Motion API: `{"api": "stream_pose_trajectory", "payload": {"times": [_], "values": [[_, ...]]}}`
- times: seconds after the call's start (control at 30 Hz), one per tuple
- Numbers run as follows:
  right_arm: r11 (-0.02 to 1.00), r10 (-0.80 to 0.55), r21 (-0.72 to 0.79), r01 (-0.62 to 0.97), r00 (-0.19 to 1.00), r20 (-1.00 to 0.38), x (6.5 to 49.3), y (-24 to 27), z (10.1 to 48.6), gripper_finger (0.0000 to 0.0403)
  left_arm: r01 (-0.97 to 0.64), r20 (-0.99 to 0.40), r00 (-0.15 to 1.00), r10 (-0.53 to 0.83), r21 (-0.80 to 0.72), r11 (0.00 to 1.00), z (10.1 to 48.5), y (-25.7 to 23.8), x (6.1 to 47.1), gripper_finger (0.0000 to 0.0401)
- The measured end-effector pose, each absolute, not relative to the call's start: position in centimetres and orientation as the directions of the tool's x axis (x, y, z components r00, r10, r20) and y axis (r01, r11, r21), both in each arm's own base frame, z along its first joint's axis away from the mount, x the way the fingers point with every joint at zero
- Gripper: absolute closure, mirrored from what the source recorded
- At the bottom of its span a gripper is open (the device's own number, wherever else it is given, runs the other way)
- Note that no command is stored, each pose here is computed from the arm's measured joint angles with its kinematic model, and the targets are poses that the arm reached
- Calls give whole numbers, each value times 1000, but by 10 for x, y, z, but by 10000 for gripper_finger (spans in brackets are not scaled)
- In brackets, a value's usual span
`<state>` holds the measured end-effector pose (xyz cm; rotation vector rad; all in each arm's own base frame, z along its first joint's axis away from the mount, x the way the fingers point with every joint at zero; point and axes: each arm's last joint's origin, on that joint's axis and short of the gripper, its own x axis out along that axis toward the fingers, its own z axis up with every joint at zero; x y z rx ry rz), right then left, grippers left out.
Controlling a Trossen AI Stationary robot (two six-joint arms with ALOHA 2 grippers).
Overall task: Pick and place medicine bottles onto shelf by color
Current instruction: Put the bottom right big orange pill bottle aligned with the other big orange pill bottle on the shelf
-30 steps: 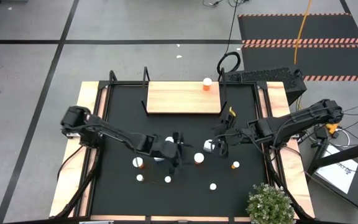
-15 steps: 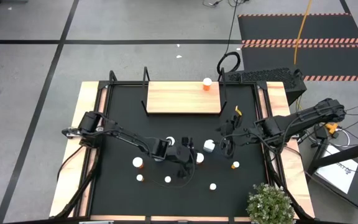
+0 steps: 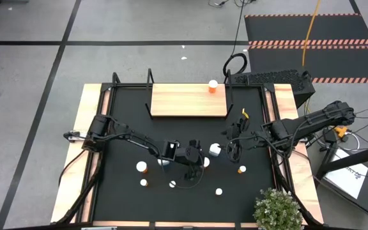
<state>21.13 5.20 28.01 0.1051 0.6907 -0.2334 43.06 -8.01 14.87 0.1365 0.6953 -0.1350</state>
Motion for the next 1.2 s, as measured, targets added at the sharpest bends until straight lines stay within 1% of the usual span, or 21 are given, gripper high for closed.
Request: {"api": "stream_pose_trajectory", "payload": {"times": [0.1, 0.17, 0.47, 0.6, 0.7, 0.83, 0.9, 1.03, 1.2], "values": [[969, -179, 20, 248, 748, -639, 212, 52, 280, 126, 171, -638, 766, -74, 91, 981, 149, -80, 431, 62], [968, -180, 18, 249, 747, -640, 212, 52, 280, 126, 177, -630, 773, -77, 98, 979, 151, -81, 431, 73], [968, -181, 19, 252, 746, -641, 211, 52, 280, 126, 177, -631, 772, -76, 98, 979, 151, -81, 431, 166], [968, -181, 19, 252, 746, -640, 211, 52, 280, 126, 176, -624, 777, -79, 96, 980, 157, -82, 430, 192], [964, -201, 9, 268, 746, -635, 211, 51, 280, 126, 176, -617, 783, -80, 96, 980, 170, -81, 426, 190], [957, -226, 1, 291, 744, -629, 211, 51, 280, 126, 186, -628, 774, -78, 108, 977, 195, -79, 415, 170], [956, -227, 0, 292, 746, -626, 211, 51, 280, 126, 198, -638, 767, -70, 130, 972, 210, -77, 406, 166], [963, -220, -6, 270, 771, -598, 214, 52, 279, 126, 204, -634, 773, -40, 188, 961, 245, -71, 386, 175], [979, -198, -63, 193, 830, -521, 220, 54, 270, 126, 176, -601, 799, 9, 249, 952, 280, -59, 365, 189]]}}
